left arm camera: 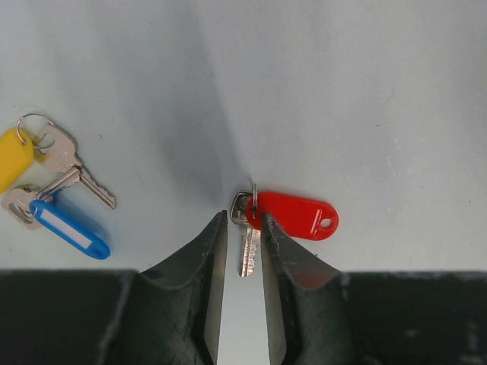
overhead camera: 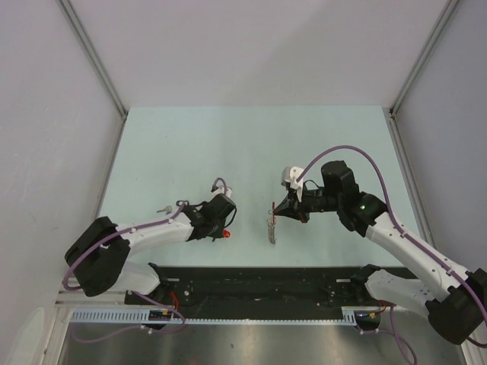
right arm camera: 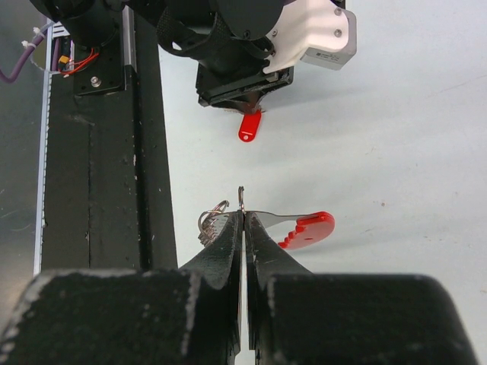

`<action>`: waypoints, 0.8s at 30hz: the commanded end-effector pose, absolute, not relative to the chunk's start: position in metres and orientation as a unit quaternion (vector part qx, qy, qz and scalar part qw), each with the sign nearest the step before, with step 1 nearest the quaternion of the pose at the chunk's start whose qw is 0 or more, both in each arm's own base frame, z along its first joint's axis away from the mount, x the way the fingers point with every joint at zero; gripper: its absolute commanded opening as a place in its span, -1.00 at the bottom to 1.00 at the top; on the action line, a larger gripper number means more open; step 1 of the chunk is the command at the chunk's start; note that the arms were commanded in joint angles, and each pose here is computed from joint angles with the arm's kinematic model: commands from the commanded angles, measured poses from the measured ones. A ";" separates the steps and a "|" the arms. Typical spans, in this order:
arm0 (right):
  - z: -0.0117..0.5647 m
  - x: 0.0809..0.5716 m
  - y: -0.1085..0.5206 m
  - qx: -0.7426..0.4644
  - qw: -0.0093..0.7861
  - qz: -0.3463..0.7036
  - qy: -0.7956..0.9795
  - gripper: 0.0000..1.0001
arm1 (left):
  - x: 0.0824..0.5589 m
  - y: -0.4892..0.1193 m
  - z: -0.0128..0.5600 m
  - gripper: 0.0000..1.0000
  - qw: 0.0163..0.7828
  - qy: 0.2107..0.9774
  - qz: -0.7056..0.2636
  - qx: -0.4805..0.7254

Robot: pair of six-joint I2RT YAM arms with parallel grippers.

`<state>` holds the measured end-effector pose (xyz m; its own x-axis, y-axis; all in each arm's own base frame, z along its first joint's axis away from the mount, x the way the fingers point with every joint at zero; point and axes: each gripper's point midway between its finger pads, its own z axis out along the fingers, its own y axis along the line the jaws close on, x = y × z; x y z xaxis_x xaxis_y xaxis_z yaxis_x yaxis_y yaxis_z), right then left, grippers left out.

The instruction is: Put the keys on the keyring

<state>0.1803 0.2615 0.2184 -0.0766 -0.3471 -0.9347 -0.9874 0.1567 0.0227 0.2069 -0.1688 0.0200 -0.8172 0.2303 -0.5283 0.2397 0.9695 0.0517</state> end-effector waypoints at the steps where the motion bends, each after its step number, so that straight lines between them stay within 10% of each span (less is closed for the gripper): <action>1: 0.245 0.183 0.265 -0.533 0.461 0.371 0.605 -1.00 | 0.219 -0.185 0.032 -0.43 0.299 0.946 -0.023 0.124; 24: 0.246 0.182 0.264 -0.533 0.463 0.371 0.603 -1.00 | 0.222 -0.185 0.036 -0.99 0.296 0.946 -0.009 0.133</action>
